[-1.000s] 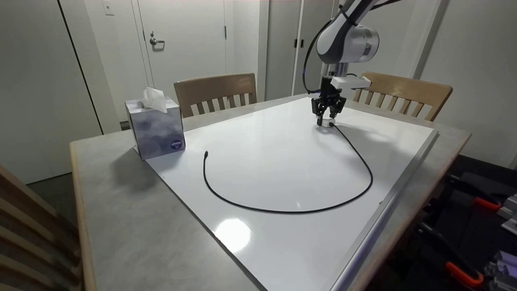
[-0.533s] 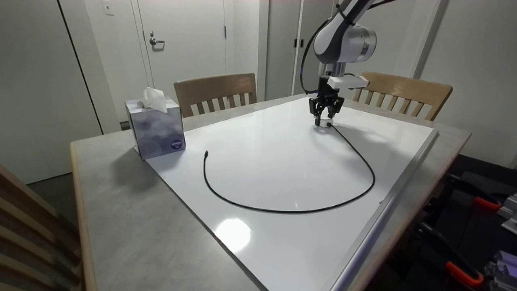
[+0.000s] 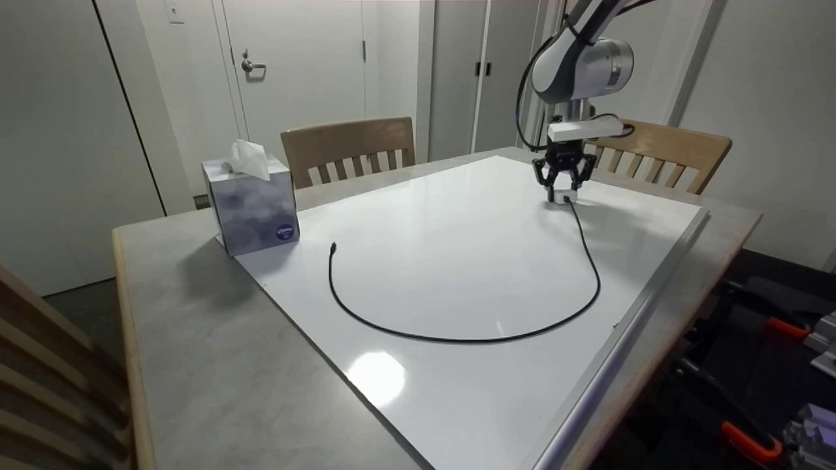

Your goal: Straighten the charger cable.

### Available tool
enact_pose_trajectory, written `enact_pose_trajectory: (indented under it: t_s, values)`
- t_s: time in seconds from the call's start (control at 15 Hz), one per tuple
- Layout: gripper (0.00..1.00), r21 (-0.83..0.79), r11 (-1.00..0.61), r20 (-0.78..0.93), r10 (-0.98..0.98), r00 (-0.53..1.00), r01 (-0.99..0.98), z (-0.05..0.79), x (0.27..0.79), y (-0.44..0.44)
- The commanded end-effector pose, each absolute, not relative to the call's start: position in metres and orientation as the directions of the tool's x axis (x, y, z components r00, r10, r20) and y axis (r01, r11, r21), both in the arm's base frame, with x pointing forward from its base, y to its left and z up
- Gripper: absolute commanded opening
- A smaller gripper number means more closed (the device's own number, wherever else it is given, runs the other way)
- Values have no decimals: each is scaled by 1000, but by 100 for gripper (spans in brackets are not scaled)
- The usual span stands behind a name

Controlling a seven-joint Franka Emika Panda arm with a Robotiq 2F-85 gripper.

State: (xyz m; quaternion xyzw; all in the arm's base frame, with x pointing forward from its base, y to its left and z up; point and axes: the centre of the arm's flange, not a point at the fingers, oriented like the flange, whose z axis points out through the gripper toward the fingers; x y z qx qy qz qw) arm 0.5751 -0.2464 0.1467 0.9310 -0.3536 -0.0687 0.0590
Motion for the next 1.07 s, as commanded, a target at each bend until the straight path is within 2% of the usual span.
enact_pose_trajectory:
  t_s: [0.0,0.53,1.0]
  values:
    - [27,252,-622,-136,-782,609,-742,130,543,-270]
    - [27,300,-322,-144,-946,291,-898,119,497,-288]
    - [27,315,-289,-178,-954,242,-904,126,468,-280]
